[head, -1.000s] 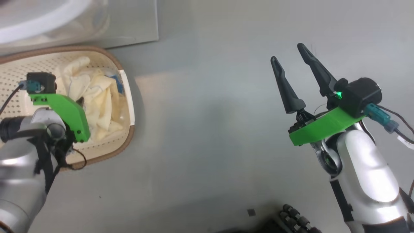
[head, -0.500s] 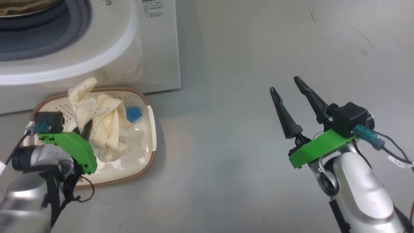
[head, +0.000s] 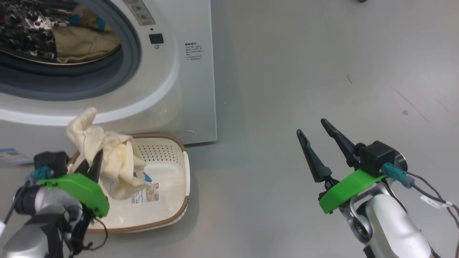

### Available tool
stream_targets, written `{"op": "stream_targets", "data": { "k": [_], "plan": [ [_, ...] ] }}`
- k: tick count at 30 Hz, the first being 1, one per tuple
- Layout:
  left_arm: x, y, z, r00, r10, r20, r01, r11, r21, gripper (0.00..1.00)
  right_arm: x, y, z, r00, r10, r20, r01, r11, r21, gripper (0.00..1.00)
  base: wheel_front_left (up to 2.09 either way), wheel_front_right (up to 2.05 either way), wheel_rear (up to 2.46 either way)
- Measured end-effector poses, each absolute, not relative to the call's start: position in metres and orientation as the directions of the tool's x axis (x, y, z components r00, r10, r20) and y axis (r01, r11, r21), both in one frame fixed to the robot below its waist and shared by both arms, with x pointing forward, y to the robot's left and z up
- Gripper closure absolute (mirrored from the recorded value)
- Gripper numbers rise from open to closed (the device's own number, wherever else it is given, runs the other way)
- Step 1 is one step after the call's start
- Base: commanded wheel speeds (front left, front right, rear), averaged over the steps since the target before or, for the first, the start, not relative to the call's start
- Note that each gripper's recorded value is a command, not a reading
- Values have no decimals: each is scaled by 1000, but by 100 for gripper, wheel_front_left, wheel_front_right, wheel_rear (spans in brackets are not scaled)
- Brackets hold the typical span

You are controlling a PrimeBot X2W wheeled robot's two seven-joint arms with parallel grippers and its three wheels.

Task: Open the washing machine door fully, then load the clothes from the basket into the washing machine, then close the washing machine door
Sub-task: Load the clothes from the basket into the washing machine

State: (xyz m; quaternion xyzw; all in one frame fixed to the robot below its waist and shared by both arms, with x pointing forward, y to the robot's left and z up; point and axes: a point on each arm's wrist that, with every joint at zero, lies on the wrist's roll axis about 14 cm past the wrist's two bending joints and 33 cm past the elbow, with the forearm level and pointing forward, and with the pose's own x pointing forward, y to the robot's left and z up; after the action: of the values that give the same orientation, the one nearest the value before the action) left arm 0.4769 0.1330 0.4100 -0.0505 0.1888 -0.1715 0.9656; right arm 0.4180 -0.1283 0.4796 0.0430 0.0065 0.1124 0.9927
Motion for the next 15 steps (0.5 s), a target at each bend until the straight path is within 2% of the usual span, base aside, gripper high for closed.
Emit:
{"op": "stream_targets", "data": {
  "k": [15],
  "plan": [
    [414,150,452,956,-245,-162,218,961,-168,100,389,-129,501,975,218,48,-221,971,88,0,0,0,0]
  ]
}}
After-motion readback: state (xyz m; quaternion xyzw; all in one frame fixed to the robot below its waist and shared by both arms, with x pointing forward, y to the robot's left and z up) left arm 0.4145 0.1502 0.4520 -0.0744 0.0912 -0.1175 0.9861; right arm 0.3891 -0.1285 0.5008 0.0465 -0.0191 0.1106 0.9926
